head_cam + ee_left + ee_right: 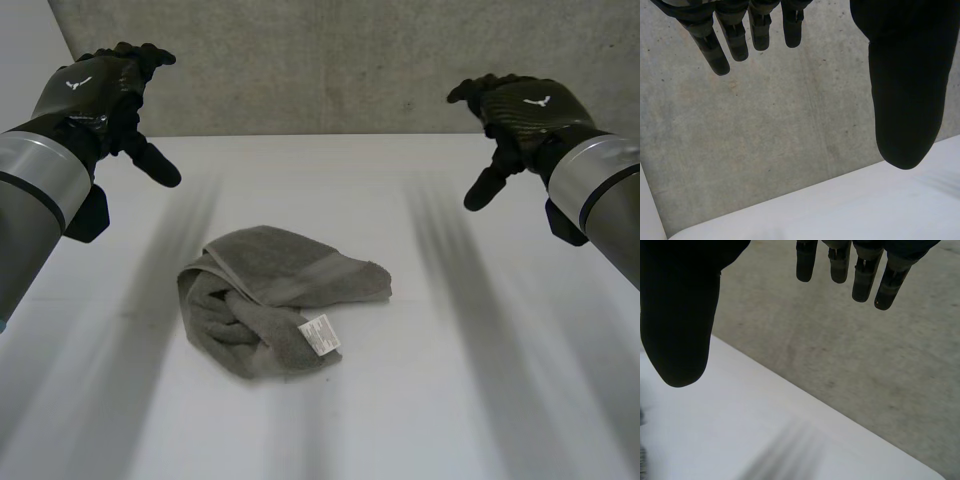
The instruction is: Fold the towel.
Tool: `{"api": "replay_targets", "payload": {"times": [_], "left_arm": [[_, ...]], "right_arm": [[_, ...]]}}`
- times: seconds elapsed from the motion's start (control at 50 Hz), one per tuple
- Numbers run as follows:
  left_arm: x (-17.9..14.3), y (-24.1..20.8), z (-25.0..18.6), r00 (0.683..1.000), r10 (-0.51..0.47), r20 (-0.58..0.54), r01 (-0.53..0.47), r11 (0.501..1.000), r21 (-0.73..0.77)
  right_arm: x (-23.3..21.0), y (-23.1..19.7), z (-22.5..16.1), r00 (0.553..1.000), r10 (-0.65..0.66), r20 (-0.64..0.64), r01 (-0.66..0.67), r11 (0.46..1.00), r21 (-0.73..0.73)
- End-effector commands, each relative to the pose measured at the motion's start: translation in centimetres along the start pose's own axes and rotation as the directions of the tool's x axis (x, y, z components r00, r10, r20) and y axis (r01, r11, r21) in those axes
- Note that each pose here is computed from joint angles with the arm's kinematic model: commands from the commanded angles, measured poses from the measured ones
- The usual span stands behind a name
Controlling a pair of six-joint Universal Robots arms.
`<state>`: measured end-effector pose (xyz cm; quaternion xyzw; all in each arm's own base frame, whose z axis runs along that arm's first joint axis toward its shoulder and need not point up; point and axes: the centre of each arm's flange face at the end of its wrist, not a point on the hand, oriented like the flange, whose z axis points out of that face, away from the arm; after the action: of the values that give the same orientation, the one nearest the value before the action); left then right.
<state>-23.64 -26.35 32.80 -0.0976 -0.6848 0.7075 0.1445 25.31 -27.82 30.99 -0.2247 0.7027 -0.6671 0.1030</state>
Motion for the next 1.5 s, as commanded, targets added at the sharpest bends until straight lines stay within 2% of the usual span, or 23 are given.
{"api": "replay_targets", "payload": {"times": [0.02,0.12,0.22,0.32,0.48,0.62,0.7,0.84,1.0,1.16,1.2,1.22,1.26,1.32,1.36,1.38,1.42,1.44,1.48,1.5], "left_arm": [[-0.4,1.1,1.1,1.000,0.006,-0.021,-0.006,1.000,-0.026],[-2.9,3.1,2.9,1.000,0.000,-0.018,-0.001,0.996,-0.088],[-5.7,7.1,4.8,0.999,-0.032,-0.025,0.027,0.978,-0.205],[-7.3,10.1,5.6,0.999,-0.049,0.012,0.051,0.958,-0.283],[-8.7,14.5,5.5,0.996,-0.072,0.049,0.086,0.915,-0.394],[-8.7,16.9,4.9,0.996,-0.085,0.041,0.094,0.885,-0.457],[-7.7,18.0,4.3,0.993,-0.115,-0.013,0.095,0.870,-0.483],[-7.4,19.0,4.1,0.993,-0.117,-0.024,0.091,0.871,-0.483],[-6.4,19.2,4.5,0.992,-0.110,-0.057,0.072,0.884,-0.463],[-4.2,16.9,5.1,0.989,-0.087,-0.121,0.033,0.920,-0.392],[-3.2,14.3,5.8,0.986,-0.061,-0.154,0.011,0.951,-0.310],[-3.2,14.2,5.8,0.986,-0.061,-0.154,0.011,0.951,-0.310],[-2.4,10.4,6.9,0.986,-0.026,-0.163,-0.005,0.982,-0.190],[-1.9,7.9,7.4,0.987,-0.006,-0.158,-0.012,0.994,-0.111],[-1.2,2.7,7.8,0.991,0.022,-0.130,-0.016,0.999,0.046],[-1.2,2.7,7.8,0.991,0.022,-0.130,-0.016,0.999,0.047],[-0.9,-2.2,7.6,0.996,0.023,-0.082,-0.006,0.979,0.204],[-0.9,-2.2,7.6,0.996,0.023,-0.082,-0.006,0.979,0.205],[-0.1,-5.1,6.6,0.997,-0.001,-0.074,0.025,0.948,0.318],[-0.1,-5.2,6.6,0.997,-0.001,-0.074,0.025,0.948,0.318]], "right_arm": [[-1.7,1.0,0.1,0.985,-0.052,0.165,0.057,0.998,-0.023],[-4.8,1.8,0.2,0.963,-0.016,0.268,0.033,0.998,-0.056],[-8.7,2.4,1.6,0.933,0.073,0.352,-0.047,0.995,-0.083],[-11.1,3.6,3.2,0.908,0.146,0.392,-0.108,0.987,-0.117],[-15.9,6.7,5.1,0.869,0.164,0.466,-0.102,0.983,-0.154],[-18.8,9.5,6.6,0.872,0.144,0.468,-0.078,0.985,-0.157],[-19.6,11.0,7.6,0.879,0.136,0.458,-0.072,0.985,-0.154],[-19.8,11.0,8.1,0.875,0.131,0.467,-0.076,0.988,-0.136],[-19.8,10.1,8.2,0.878,0.051,0.477,-0.018,0.997,-0.074],[-19.1,10.0,8.7,0.890,0.020,0.455,0.005,0.999,-0.054],[-18.1,8.2,9.5,0.905,0.009,0.426,-0.011,1.000,0.002],[-18.1,8.2,9.5,0.905,0.009,0.426,-0.011,1.000,0.002],[-14.1,4.4,11.5,0.947,0.003,0.322,-0.041,0.993,0.112],[-11.8,1.9,12.2,0.966,0.002,0.259,-0.051,0.981,0.185],[-7.5,-3.8,12.4,0.991,0.023,0.132,-0.068,0.934,0.350],[-7.4,-3.8,12.4,0.991,0.023,0.131,-0.068,0.934,0.351],[-3.8,-8.9,11.7,0.996,0.082,0.038,-0.089,0.851,0.517],[-3.8,-8.9,11.7,0.996,0.082,0.037,-0.089,0.851,0.518],[-1.2,-12.1,10.6,0.990,0.140,0.020,-0.123,0.783,0.610],[-1.2,-12.1,10.5,0.990,0.140,0.020,-0.123,0.783,0.610]]}}
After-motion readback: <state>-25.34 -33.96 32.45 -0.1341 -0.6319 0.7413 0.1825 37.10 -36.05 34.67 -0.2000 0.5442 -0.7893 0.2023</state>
